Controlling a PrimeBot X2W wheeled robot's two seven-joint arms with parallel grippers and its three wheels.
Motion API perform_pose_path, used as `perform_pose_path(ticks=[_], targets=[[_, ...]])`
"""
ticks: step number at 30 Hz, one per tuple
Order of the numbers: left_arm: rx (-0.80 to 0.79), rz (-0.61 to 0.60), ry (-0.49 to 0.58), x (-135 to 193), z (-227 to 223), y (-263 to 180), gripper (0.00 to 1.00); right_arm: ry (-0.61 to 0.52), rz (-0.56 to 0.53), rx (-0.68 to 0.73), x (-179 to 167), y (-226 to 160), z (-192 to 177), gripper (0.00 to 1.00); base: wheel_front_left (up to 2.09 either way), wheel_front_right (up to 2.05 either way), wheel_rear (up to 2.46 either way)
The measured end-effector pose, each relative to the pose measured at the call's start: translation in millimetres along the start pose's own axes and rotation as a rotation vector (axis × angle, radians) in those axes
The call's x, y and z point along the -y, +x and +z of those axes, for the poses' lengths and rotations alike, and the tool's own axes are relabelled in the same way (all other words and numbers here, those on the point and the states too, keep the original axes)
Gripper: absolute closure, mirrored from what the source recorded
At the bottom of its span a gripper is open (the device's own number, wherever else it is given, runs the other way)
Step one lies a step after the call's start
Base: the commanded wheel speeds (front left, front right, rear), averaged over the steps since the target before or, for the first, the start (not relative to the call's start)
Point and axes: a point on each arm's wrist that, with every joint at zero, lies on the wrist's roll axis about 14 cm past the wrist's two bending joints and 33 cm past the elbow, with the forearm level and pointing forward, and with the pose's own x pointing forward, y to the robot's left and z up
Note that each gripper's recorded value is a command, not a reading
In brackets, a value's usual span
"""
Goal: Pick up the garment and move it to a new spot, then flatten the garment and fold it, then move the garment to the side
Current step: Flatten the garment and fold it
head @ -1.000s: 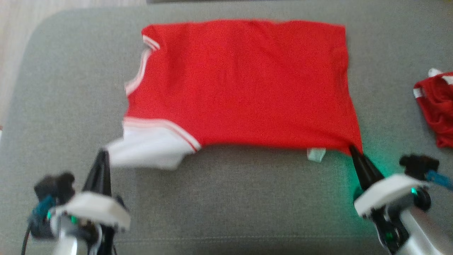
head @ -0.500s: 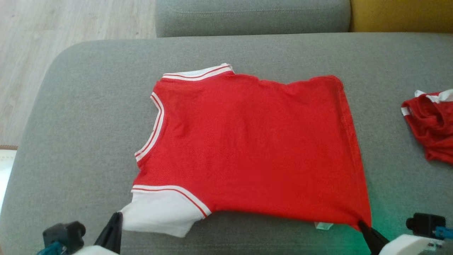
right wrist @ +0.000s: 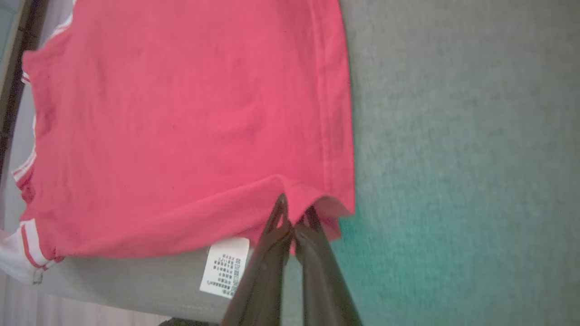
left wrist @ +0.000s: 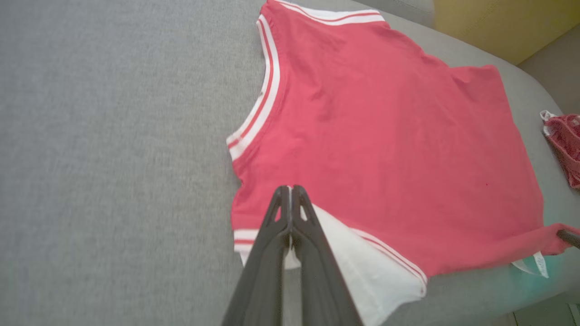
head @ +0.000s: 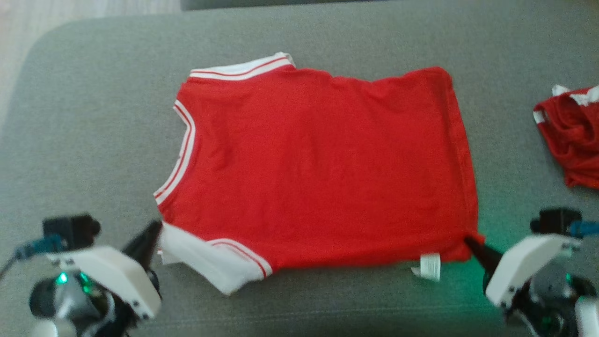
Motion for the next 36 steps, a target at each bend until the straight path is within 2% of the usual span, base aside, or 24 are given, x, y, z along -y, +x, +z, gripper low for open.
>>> perform_pose_path(ticks=[5,14,15,16,17,18,23,31,36], targets=[[0.004,-0.049,0.036,3,28,35,1.0,0.005,0.026,0.067,-7,9,42,1.0,0.0,0.0,0.0],[0.056,-0.078,0.073,6,58,82,1.0,0.019,0.059,0.16,-15,35,81,1.0,0.0,0.0,0.0],[0.067,-0.07,0.069,4,60,87,1.0,0.023,0.067,0.181,-16,37,86,0.76,0.0,0.0,0.0],[0.081,-0.067,0.064,3,61,91,0.66,0.023,0.071,0.187,-17,40,87,0.24,0.0,0.0,0.0],[0.093,-0.066,0.059,2,62,96,0.18,0.014,0.073,0.198,-18,43,89,0.0,0.0,0.0,0.0],[0.104,-0.065,0.048,2,63,100,0.0,0.016,0.081,0.223,-20,45,92,0.0,0.0,0.0,0.0],[0.187,-0.055,0.024,-1,61,109,0.0,-0.038,0.077,0.373,-21,44,110,0.0,0.0,0.0,0.0],[0.521,0.024,0.157,-3,98,84,0.0,-0.296,0.069,0.736,-42,7,142,0.0,0.0,0.0,0.0],[0.56,0.065,0.2,-1,77,57,0.0,-0.364,0.049,0.779,-42,-11,131,0.0,0.0,0.0,0.0]])
